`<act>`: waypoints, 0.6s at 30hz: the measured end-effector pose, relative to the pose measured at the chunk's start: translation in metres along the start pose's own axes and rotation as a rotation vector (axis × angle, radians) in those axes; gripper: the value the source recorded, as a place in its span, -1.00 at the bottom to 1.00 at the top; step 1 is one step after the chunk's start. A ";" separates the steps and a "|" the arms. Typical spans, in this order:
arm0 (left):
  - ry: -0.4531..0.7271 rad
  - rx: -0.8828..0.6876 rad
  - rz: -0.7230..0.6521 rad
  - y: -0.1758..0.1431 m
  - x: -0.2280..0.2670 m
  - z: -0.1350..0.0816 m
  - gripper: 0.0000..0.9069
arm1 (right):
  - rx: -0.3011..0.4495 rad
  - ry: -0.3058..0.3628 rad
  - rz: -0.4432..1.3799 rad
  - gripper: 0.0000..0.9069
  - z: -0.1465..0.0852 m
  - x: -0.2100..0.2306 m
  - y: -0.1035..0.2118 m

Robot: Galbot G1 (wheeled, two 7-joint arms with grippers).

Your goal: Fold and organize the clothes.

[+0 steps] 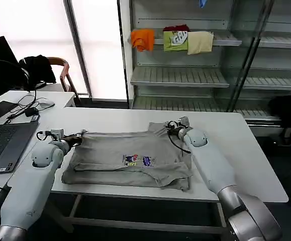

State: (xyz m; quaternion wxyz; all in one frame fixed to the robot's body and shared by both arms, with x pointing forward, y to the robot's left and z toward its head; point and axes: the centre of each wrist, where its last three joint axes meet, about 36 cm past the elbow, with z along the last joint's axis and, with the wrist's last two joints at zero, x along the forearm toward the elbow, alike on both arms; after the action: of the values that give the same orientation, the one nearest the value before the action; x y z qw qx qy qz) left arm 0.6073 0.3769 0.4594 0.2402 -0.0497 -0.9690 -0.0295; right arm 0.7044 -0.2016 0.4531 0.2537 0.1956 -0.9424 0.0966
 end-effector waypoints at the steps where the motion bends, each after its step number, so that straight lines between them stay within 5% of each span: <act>1: -0.004 -0.001 0.006 -0.002 0.001 -0.001 -0.98 | 0.000 -0.006 -0.002 -1.00 -0.002 0.002 0.000; 18: -0.085 -0.029 0.034 -0.010 0.032 -0.008 -1.00 | 0.020 -0.125 -0.027 -1.00 -0.021 0.051 0.009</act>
State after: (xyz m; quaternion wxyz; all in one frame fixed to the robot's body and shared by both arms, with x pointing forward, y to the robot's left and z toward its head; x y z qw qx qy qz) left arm 0.5821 0.3693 0.4813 0.1987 -0.0709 -0.9768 -0.0374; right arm 0.6694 -0.2040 0.4971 0.1937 0.2165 -0.9526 0.0902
